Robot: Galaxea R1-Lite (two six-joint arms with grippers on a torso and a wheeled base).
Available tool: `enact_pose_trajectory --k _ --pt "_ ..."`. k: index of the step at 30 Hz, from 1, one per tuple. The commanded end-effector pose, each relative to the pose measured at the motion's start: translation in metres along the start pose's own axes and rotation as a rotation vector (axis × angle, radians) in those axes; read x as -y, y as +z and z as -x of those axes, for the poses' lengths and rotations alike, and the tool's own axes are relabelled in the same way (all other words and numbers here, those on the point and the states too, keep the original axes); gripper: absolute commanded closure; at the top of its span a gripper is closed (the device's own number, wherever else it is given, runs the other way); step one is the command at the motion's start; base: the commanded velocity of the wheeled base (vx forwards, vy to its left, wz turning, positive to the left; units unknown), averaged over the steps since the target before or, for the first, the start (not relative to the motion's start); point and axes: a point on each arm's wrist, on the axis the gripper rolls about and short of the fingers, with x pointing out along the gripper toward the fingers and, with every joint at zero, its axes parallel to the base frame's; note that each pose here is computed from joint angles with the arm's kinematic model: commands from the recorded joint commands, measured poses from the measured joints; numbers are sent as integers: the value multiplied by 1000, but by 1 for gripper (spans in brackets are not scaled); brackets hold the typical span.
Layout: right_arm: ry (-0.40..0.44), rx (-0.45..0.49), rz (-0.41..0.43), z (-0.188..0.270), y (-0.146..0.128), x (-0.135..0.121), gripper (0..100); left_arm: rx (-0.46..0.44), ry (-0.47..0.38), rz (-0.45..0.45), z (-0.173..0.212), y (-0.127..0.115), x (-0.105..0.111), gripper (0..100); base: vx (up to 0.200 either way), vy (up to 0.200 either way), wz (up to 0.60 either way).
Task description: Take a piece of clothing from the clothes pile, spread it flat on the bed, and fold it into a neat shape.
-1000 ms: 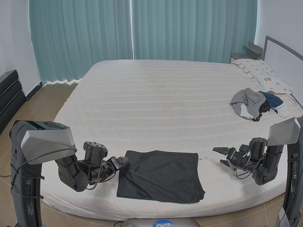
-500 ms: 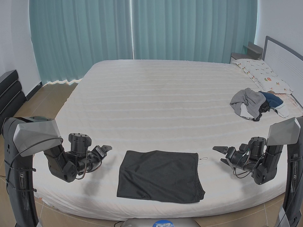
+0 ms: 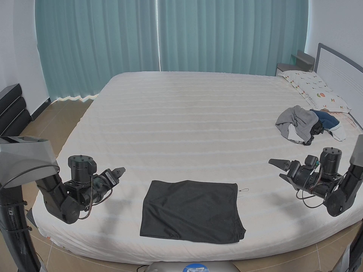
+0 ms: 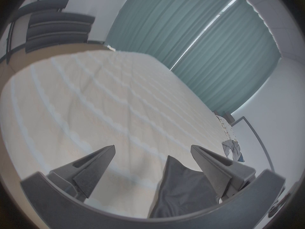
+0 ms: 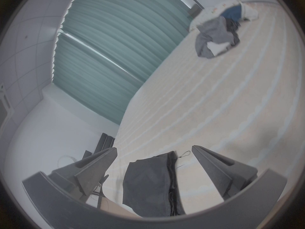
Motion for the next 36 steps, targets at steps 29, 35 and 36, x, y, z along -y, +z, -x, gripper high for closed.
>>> enact_pose_trajectory --k 29,35,36 --pt "-66 326 810 297 -110 -66 0 580 73 -611 357 -18 -58 0 0 0 0" --pt "-68 352 968 299 -118 -59 0 632 157 -599 363 -25 -61 0 0 0 0" --pt "-85 357 967 299 -118 -58 0 647 181 -608 364 -27 -61 0 0 0 0"
